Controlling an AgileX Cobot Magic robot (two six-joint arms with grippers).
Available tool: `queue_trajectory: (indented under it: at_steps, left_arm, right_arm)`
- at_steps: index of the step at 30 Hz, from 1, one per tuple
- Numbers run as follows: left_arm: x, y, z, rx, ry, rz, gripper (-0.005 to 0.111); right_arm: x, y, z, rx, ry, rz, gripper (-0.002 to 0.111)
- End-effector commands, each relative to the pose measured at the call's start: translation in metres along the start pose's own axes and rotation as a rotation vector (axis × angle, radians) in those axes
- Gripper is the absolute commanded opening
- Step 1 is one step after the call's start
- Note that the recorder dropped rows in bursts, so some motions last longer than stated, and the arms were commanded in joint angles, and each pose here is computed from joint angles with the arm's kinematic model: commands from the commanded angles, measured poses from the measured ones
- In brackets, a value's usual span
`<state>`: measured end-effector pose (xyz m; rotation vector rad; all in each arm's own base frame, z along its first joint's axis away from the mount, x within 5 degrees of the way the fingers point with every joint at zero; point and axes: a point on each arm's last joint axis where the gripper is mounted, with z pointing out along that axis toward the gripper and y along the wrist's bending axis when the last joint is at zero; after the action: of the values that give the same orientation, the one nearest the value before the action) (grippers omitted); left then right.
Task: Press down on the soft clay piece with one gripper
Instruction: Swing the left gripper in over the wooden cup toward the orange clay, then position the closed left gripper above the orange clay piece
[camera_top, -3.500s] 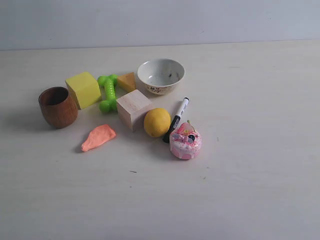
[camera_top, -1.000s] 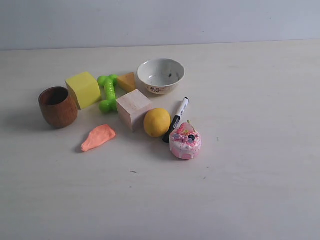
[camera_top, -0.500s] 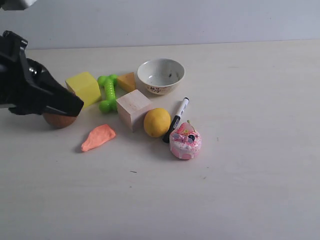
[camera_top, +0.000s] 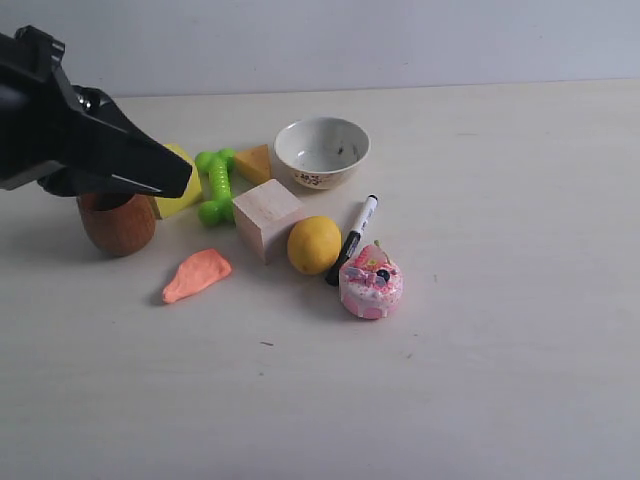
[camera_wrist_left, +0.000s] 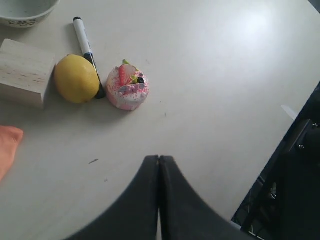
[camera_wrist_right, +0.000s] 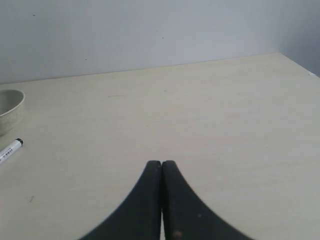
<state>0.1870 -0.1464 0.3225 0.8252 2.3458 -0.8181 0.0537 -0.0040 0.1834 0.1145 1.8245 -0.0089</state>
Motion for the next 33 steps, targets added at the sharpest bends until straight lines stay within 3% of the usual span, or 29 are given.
queue_trajectory:
  at_steps: [1,13,18,23,26,30,33]
  left_arm:
    - [-0.004,-0.001,-0.001,-0.003,-0.03,0.003,0.0]
    - [-0.014,0.008,0.005,-0.059,-0.118,-0.013,0.0]
    - [-0.021,0.019,0.024,-0.051,-0.143,-0.107,0.0]
    - [-0.016,0.028,0.058,-0.049,0.037,-0.12,0.0]
    - [-0.015,0.033,0.075,-0.163,0.177,-0.155,0.0]
    - [-0.024,0.033,0.093,-0.367,0.293,-0.089,0.0]
    - [-0.03,0.03,0.107,-0.387,0.332,-0.101,0.0]
  right_arm:
    - [0.001,0.0,0.0,0.005,-0.008,-0.002,0.0]
    - [0.001,0.0,0.0,0.005,-0.008,-0.002,0.0]
    - [0.001,0.0,0.0,0.005,-0.008,-0.002,0.0]
    - [0.001,0.0,0.0,0.005,-0.008,-0.002,0.0]
    - [0.001,0.0,0.0,0.005,-0.008,-0.002,0.0]
    - [0.001,0.0,0.0,0.005,-0.008,-0.002,0.0]
    - [0.001,0.0,0.0,0.005,-0.008,-0.002,0.0]
